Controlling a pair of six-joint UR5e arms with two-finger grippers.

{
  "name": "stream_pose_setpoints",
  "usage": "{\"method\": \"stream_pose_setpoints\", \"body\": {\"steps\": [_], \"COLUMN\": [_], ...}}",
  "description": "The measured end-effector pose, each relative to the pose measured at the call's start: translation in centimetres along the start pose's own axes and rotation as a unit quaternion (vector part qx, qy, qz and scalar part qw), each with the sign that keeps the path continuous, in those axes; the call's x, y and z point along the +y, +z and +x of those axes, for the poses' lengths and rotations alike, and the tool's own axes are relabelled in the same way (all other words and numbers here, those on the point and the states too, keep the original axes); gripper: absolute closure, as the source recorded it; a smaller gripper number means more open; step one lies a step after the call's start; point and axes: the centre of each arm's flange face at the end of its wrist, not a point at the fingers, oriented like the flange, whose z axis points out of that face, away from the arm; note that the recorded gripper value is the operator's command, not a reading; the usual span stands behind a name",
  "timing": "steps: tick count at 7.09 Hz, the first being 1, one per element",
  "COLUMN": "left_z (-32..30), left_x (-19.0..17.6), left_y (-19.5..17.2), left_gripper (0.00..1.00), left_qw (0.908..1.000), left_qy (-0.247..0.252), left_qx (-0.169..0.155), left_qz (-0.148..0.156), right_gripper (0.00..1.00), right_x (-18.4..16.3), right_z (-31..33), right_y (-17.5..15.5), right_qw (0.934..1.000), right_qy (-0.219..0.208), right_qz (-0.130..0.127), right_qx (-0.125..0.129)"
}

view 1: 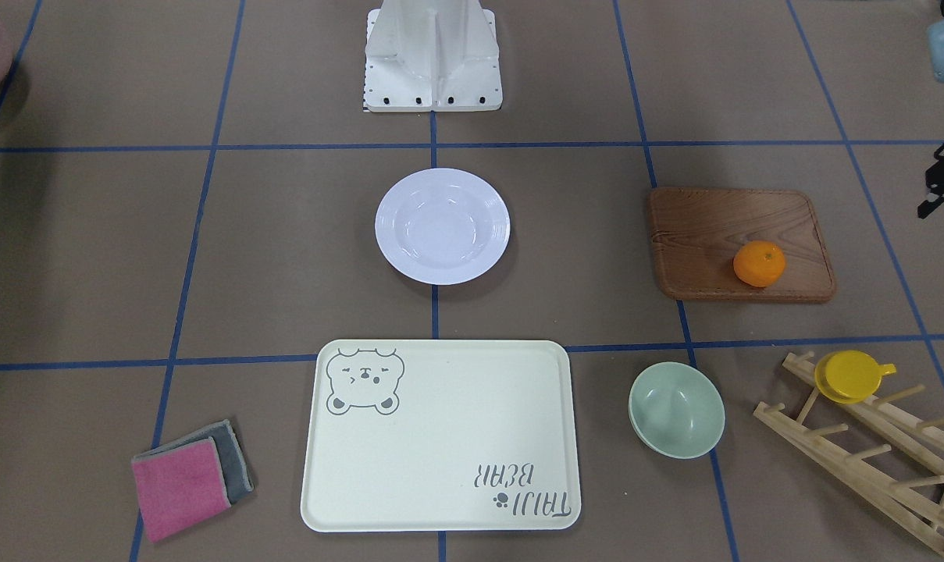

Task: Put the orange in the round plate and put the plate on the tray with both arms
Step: 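Lower the left gripper onto the orange on the wooden board and grasp it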

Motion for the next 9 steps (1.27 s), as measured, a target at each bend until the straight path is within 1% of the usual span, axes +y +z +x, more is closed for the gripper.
{"method": "stream_pose_setpoints", "body": {"steps": [1,2,4,5,6,7,9], "left_z": [3.7,6.8,10.8,11.7,11.8,11.6,11.3], "left_x": [-1.1,-1.2,-0.4,0.1,0.5,0.8,1.3], "left_y": [2.6,5.2,9.1,10.5,11.7,12.7,14.2], "left_gripper": [0.02,0.02,0.02,0.01,0.01,0.01,0.01], "left_qw": [0.9999,0.9996,0.998,0.997,0.9963,0.9959,0.9955], "left_qy": [-0.004,0.007,0.031,0.037,0.04,0.041,0.044], "left_qx": [-0.007,-0.009,0.001,0.002,-0.001,-0.003,-0.001], "left_qz": [-0.011,-0.026,-0.055,-0.067,-0.076,-0.081,-0.084], "right_gripper": [0.0,0.0,0.0,0.0,0.0,0.0,0.0], "right_x": [-0.6,-1.3,-1.7,-1.8,-1.9,-2.1,-2.3], "right_z": [-0.3,-0.5,-0.7,-0.7,-1.0,-1.5,-1.8], "right_y": [1.0,1.6,1.9,2.0,2.7,4.0,4.9], "right_qw": [0.9999,0.9999,0.9998,0.9998,0.9996,0.9991,0.9986], "right_qy": [-0.006,-0.01,-0.014,-0.014,-0.017,-0.021,-0.024], "right_qz": [-0.005,-0.007,-0.008,-0.008,-0.013,-0.022,-0.028], "right_qx": [-0.007,-0.012,-0.015,-0.015,-0.021,-0.032,-0.038]}}
